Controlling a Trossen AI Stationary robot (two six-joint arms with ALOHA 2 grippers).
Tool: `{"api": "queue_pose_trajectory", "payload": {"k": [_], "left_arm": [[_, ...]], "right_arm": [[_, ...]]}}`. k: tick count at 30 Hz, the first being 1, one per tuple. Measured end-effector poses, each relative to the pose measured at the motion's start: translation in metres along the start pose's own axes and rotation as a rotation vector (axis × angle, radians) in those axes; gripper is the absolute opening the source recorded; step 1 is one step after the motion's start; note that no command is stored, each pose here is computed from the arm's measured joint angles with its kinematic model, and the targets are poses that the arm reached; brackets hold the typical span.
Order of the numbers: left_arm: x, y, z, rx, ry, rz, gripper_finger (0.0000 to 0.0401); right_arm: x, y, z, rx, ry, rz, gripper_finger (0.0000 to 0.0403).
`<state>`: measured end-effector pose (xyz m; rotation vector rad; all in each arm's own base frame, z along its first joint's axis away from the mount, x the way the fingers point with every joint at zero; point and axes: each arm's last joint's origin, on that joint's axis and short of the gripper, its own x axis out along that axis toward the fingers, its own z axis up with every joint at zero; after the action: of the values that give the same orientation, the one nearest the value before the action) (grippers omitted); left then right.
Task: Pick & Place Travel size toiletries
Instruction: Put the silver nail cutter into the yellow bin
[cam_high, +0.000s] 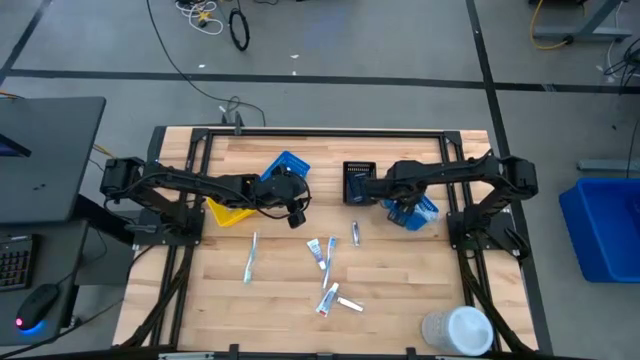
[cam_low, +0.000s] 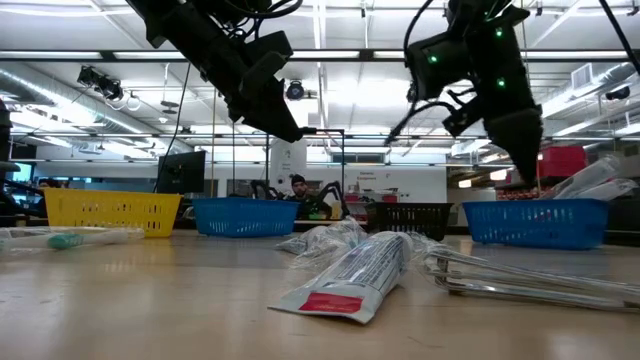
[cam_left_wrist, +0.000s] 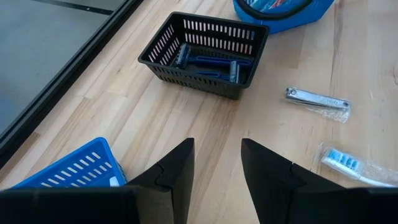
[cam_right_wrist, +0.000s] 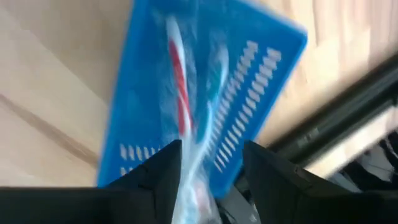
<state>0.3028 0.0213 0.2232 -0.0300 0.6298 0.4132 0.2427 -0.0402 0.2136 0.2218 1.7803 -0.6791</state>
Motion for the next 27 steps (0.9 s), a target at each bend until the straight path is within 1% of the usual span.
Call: {"api": "queue_pose_trajectory", "payload": {"k": [8, 13, 17, 19, 23, 25, 27], "left_arm": [[0.0, 0.0, 0.0, -0.02, -0.003, 0.0, 0.0139], [0.0, 0.0, 0.0, -0.076, -0.001, -0.012, 0.0139], [0.0, -0.002, 0.0, -0.118, 0.011, -0.072, 0.0139], [0.0, -0.003, 0.0, -0.142, 0.017, -0.099, 0.0139], [-0.001, -0.005, 0.0, -0.191, 0.025, -0.123, 0.0139], [-0.001, -0.007, -0.001, -0.219, 0.028, -0.132, 0.0139], [-0.003, -0.011, -0.001, -0.239, 0.03, -0.143, 0.0139]], "right_arm": [[-0.028, 0.017, 0.014, 0.025, -0.219, 0.1, 0.0172], [-0.041, 0.036, 0.025, 0.042, -0.414, 0.205, 0.017], [-0.045, 0.052, 0.036, -0.056, -0.614, 0.277, 0.0167], [-0.049, 0.058, 0.044, -0.102, -0.743, 0.309, 0.0166], [-0.052, 0.066, 0.058, -0.252, -0.996, 0.322, 0.0167], [-0.052, 0.069, 0.06, -0.323, -1.065, 0.337, 0.0167], [-0.046, 0.071, 0.059, -0.362, -1.072, 0.346, 0.0166]]}}
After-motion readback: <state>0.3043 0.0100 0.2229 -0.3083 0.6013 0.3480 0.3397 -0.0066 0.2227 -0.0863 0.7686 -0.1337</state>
